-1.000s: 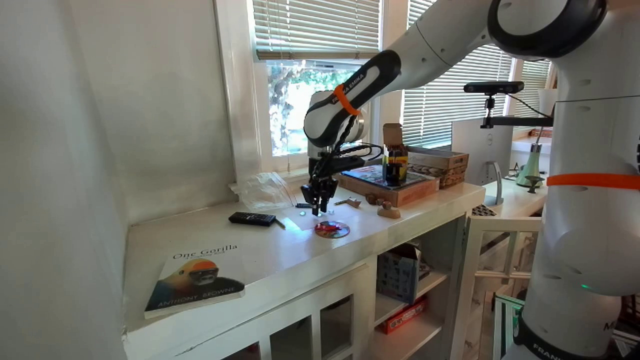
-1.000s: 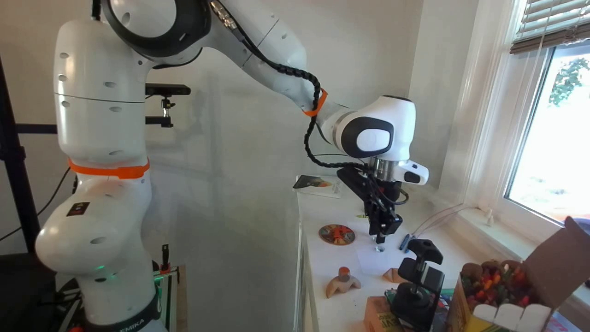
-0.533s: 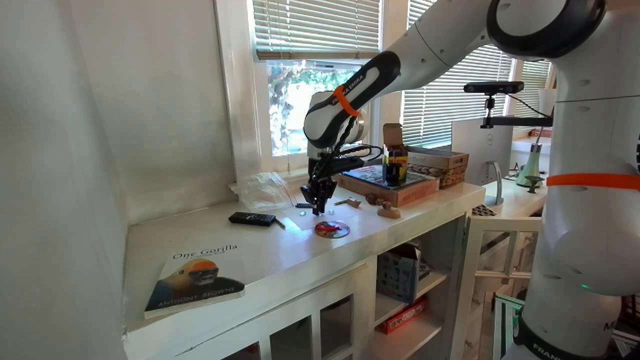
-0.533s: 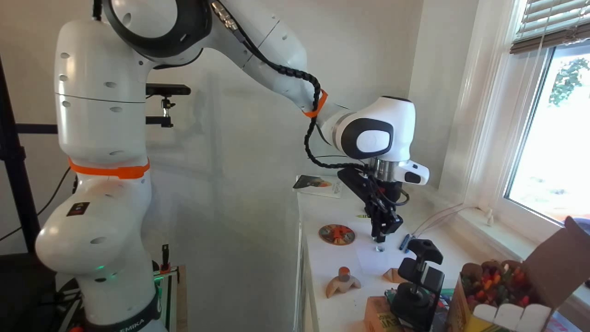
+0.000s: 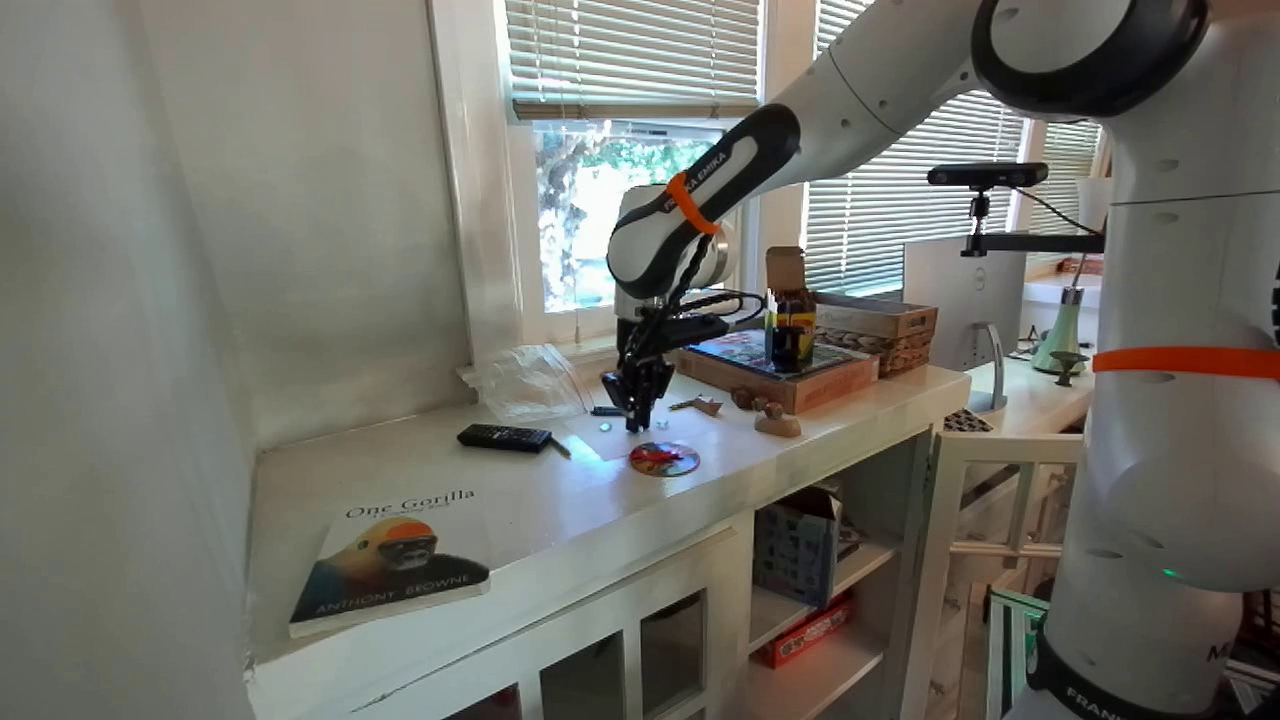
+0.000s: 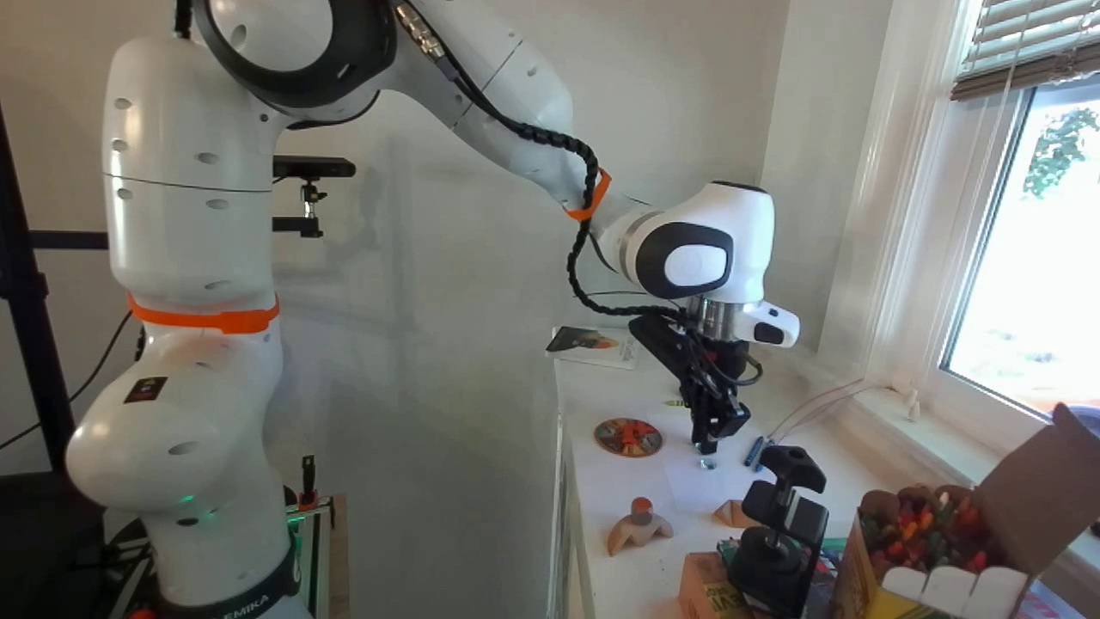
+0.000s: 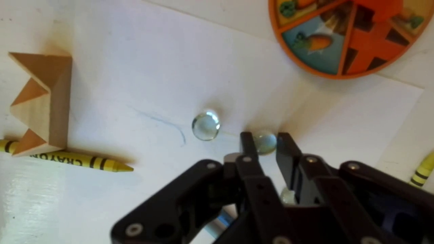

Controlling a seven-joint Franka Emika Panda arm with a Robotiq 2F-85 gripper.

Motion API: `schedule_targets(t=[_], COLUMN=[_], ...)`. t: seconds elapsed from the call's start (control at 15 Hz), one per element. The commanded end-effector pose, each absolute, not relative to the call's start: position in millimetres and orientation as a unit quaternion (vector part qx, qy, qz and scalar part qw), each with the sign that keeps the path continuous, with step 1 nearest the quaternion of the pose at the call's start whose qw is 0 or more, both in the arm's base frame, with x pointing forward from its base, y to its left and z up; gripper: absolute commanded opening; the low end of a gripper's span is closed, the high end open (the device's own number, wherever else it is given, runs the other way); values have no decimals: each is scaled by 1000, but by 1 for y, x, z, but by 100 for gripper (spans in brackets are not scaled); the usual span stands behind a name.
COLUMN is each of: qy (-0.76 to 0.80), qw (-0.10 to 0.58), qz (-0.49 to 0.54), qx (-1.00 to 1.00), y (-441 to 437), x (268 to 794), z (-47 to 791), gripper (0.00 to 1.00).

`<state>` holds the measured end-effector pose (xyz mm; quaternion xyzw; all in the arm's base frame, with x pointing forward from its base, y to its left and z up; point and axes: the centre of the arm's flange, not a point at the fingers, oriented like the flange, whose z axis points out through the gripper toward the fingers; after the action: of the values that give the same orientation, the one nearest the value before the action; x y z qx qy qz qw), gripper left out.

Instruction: Move one clear object to the left.

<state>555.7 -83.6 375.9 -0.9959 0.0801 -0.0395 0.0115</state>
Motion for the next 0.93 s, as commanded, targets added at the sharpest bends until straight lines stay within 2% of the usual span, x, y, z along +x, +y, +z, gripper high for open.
schedule_targets(t=[0.0, 0.07, 0.87], qy=[75, 75, 55], qw=[6, 6, -1], qz=[-34, -32, -74], qx=[-997, -997, -996], y=[-83, -83, -69], x=[554, 554, 583], z=[369, 369, 399], gripper=[2, 5, 5])
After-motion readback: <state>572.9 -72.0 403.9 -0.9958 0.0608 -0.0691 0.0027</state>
